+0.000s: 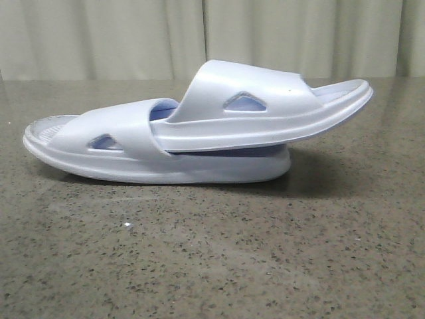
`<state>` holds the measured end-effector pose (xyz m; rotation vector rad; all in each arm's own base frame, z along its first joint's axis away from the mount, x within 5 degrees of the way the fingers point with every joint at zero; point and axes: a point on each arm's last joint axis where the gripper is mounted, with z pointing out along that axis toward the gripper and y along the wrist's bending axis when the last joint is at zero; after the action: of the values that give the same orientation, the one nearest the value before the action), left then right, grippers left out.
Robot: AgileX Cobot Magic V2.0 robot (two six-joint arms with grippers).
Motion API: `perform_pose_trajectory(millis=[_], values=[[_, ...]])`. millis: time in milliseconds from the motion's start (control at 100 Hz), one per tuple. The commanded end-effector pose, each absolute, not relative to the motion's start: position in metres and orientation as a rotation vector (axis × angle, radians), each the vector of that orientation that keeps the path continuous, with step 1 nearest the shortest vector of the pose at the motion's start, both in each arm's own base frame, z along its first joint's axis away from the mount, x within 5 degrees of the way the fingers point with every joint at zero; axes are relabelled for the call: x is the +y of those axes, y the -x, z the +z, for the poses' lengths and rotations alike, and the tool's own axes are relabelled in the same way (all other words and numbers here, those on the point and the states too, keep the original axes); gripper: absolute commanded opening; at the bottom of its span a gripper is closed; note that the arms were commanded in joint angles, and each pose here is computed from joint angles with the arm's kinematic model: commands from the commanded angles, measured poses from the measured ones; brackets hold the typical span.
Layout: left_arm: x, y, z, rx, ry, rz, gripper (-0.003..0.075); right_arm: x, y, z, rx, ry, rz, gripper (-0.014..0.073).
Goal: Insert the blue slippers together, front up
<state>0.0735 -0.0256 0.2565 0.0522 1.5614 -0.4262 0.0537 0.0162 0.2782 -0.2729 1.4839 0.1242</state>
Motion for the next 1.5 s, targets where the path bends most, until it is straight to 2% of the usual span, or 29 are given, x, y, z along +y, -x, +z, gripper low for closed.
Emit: perform_pose_trajectory(millis=[0,730,820,1020,1330,1490], values=[[-0.027,-0.073,0.265,1.539,-0.057,-0.447,0.0016,0.013,-0.053,0.292,1.399,0.233,0.104,-0.0107],[-0.026,-0.074,0.265,1.54,-0.045,-0.435,0.0016,0.013,-0.053,0.292,1.399,0.233,0.104,-0.0107],[-0.022,-0.073,0.265,1.534,-0.029,-0.397,0.0016,0.013,-0.053,0.292,1.399,0.233,0.104,-0.0107],[-0.022,-0.066,0.263,1.524,-0.225,-0.206,0.0016,0.013,-0.053,0.292,1.399,0.233,0.104,-0.0107],[-0.012,-0.06,0.239,1.603,-0.128,-0.138,0.0016,0.013,-0.053,0.292,1.399,0.233,0.104,-0.0107],[-0.008,-0.057,0.226,1.539,-0.102,-0.112,0.0016,0.013,-0.053,0.292,1.399,0.233,0.104,-0.0107]])
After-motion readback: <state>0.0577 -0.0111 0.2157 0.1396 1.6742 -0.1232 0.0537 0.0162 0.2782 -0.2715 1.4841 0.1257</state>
